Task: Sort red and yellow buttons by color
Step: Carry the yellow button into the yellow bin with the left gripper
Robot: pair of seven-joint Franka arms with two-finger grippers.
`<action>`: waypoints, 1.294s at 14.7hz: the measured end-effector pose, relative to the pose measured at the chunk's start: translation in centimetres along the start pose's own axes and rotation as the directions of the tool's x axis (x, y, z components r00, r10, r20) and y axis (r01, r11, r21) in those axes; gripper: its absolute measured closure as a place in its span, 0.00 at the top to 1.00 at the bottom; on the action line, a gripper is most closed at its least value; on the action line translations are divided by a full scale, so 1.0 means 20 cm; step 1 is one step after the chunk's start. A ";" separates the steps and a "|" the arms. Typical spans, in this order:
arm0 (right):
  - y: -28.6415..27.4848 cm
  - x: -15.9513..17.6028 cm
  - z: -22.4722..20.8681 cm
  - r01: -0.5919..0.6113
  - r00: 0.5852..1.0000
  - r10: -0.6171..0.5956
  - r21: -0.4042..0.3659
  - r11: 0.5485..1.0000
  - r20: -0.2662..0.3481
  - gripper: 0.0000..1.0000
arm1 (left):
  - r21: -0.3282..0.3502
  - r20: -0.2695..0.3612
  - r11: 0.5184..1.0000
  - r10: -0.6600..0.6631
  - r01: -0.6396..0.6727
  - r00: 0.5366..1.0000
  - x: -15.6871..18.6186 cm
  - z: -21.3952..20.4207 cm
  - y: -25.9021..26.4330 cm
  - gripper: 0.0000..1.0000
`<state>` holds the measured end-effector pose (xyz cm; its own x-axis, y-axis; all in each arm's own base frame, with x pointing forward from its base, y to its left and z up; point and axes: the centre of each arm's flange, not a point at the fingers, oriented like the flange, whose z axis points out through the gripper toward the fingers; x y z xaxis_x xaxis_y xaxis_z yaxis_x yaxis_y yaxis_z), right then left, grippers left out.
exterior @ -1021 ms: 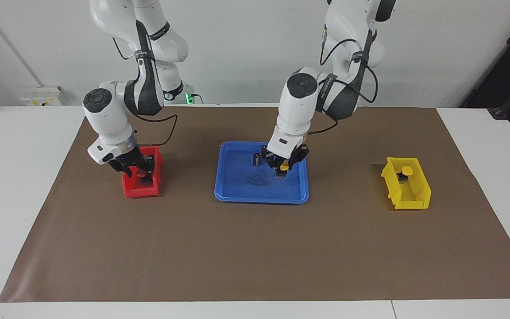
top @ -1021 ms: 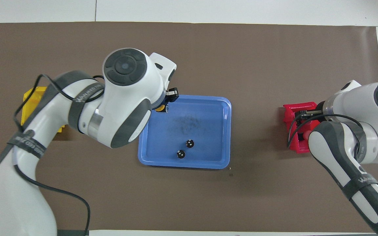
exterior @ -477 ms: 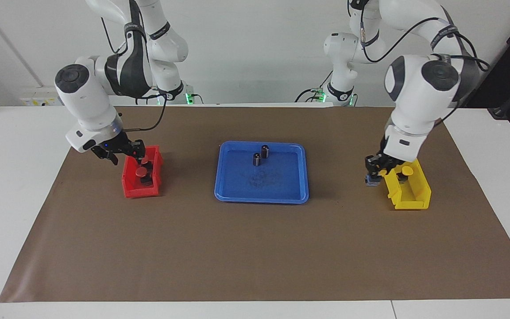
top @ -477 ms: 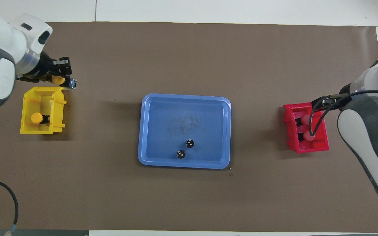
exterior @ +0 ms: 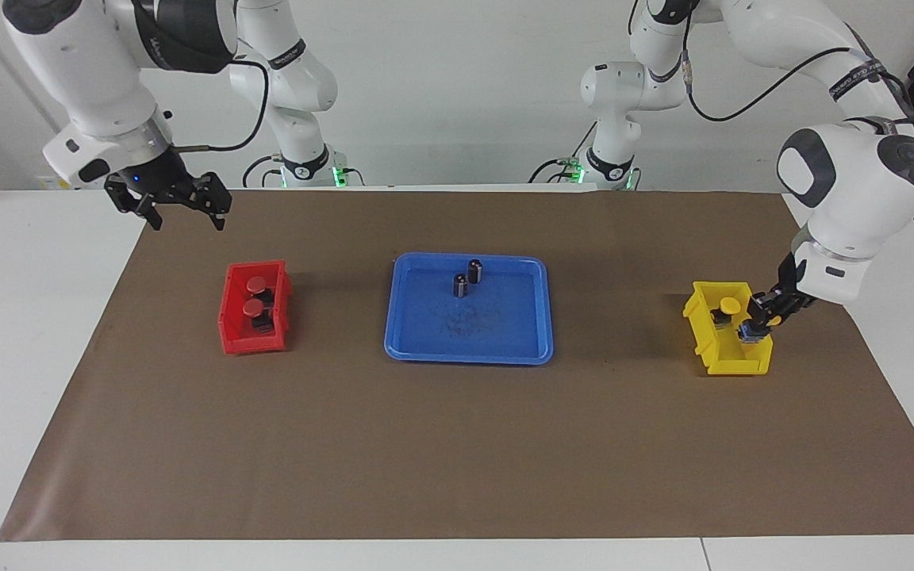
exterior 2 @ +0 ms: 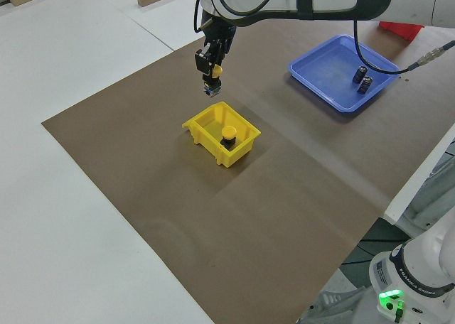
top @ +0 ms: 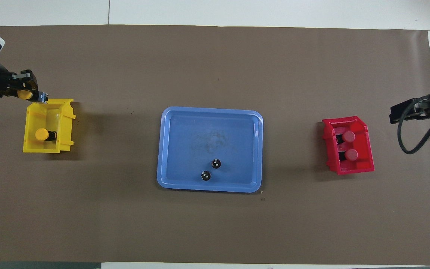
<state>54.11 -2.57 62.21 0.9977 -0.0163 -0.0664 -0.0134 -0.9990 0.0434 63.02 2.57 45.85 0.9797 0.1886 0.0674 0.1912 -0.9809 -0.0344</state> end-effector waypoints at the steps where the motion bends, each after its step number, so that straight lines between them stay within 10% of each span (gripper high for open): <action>1: 0.03 -0.02 -0.04 -0.012 1.000 0.012 0.001 1.000 0.005 1.00 | -0.001 -0.008 1.000 -0.001 0.001 1.000 -0.01 0.05 -0.02 0.41; 19: 0.29 -0.04 -0.12 -0.102 0.995 0.102 0.011 0.995 0.002 1.00 | -0.005 -0.034 0.999 0.042 -0.042 0.999 -0.16 0.49 -0.11 0.41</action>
<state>53.46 -8.17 64.90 0.9910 -0.1177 -0.0638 -0.1154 -0.9926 0.0387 60.10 4.55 35.84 0.9843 0.1457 0.0998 0.1496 -0.9882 -0.0326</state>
